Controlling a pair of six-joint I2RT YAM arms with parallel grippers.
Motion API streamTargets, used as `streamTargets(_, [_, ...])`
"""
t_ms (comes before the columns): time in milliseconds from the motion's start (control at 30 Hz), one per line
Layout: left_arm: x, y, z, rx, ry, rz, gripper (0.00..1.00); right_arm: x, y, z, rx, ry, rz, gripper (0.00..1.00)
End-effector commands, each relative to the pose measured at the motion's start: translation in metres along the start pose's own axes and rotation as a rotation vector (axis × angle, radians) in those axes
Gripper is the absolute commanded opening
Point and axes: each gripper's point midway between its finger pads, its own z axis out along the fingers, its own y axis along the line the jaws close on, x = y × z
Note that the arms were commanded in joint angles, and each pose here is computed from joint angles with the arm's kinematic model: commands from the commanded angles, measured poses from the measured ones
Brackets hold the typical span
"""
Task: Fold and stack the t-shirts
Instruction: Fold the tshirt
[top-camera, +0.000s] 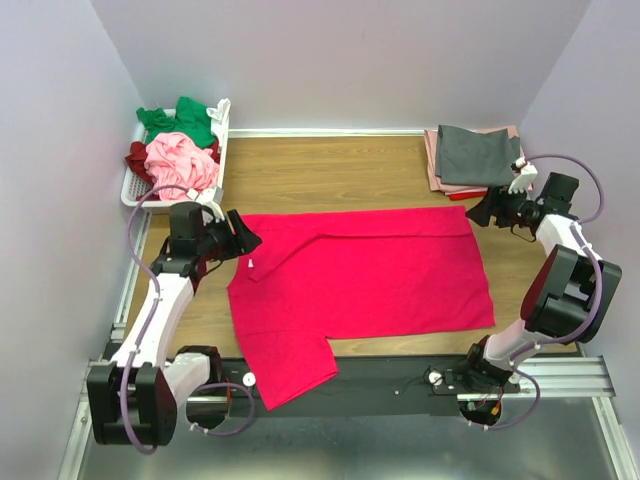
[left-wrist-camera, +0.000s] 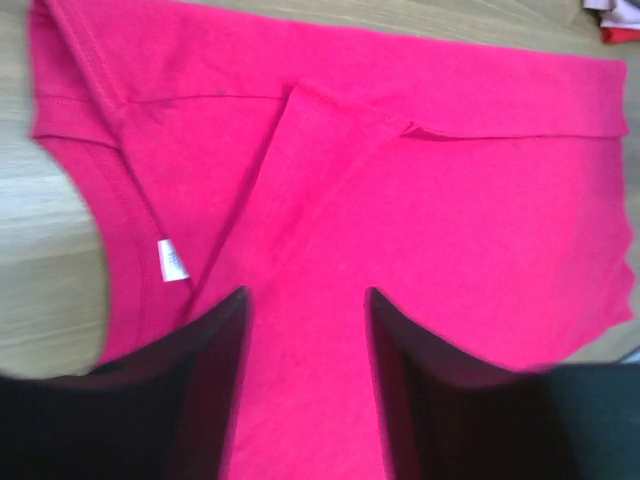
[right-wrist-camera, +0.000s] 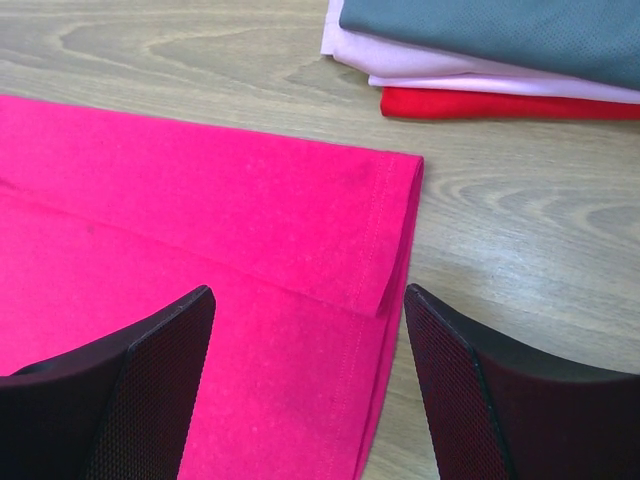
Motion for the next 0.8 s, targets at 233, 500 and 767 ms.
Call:
streamTargets(233, [-0.048,-0.014,0.023,0.039,0.025,0.134,0.74,-0.009,0.019,-0.005,-0.080,-0.029,0.008,0.83])
streamTargets(500, [-0.021,0.011,0.085,-0.088,0.212,0.223,0.59,-0.003,0.022,-0.004,-0.104,-0.019,0.020,0.84])
streamTargets(767, [0.010,0.023,0.124,-0.180,0.347,0.278,0.52,0.000,0.021,-0.002,-0.103,-0.011,0.022,0.84])
